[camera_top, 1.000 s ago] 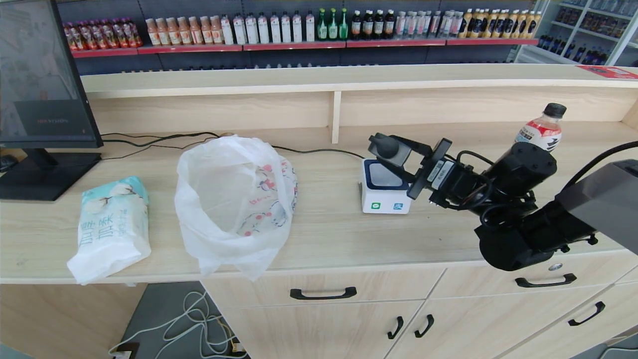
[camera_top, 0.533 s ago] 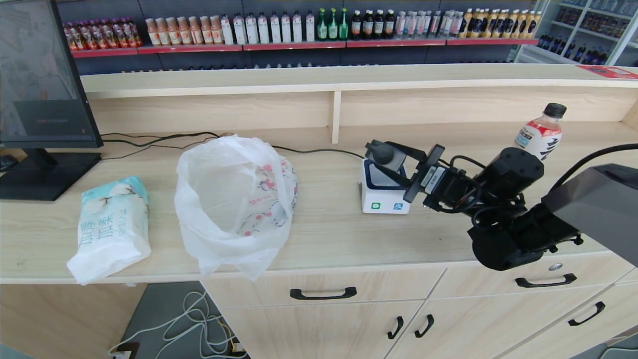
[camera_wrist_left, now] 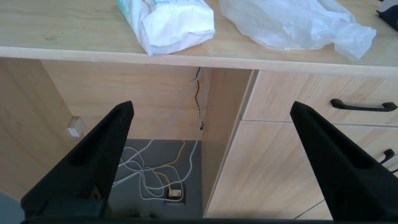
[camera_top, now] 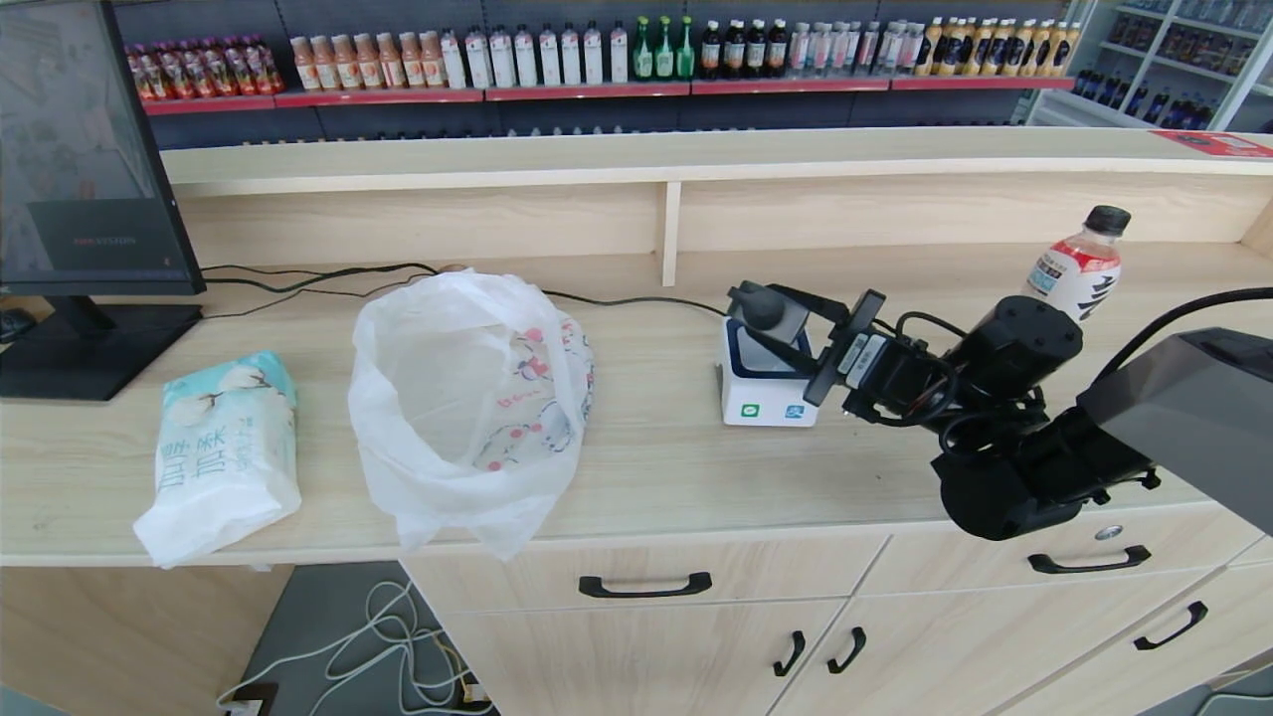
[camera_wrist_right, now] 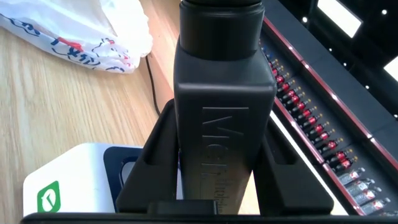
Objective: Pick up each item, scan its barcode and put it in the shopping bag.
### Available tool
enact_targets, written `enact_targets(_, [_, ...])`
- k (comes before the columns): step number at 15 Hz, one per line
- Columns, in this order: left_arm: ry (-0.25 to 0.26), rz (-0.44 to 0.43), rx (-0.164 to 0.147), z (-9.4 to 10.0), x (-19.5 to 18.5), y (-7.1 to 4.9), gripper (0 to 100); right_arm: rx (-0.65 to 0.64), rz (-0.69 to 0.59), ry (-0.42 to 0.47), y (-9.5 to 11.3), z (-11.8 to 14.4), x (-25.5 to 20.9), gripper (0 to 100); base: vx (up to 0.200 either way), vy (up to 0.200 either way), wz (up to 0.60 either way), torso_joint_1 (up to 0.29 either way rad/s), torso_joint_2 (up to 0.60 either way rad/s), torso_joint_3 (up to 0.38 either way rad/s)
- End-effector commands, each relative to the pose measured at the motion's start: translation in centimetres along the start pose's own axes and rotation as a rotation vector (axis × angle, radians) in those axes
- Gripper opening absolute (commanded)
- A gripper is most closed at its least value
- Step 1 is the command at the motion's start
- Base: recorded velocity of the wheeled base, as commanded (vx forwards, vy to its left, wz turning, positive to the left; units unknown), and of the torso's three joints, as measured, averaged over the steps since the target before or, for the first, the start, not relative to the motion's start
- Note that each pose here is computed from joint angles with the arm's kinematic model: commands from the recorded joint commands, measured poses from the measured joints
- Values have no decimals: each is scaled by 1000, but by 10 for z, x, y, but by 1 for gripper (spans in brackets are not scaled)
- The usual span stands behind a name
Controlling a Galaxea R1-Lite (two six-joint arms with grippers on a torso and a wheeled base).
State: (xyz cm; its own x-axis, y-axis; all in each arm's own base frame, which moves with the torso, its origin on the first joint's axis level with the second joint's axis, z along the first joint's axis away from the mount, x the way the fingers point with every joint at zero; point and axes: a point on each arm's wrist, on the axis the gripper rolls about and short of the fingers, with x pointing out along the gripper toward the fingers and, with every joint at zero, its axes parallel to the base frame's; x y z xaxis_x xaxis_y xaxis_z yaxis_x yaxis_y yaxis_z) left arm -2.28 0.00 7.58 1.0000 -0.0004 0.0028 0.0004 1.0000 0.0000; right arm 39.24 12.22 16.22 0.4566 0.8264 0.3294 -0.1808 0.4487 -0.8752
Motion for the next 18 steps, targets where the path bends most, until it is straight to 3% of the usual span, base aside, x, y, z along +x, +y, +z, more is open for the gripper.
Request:
enact_targets(1, [0,0,0,0,0,0,100,-3,-1,-2,-1,1,0,0,0,0,0,0,0,0])
enact_targets(8, [0,0,-2,0,0,0,100,23,5,3,-2,8,-4,0,0,0,0,0,0,0])
enact_targets(18, [1,0,-3,0,0,0,100,44,-115,-11,-47,52,-7,0,0,0,0,0,0,0])
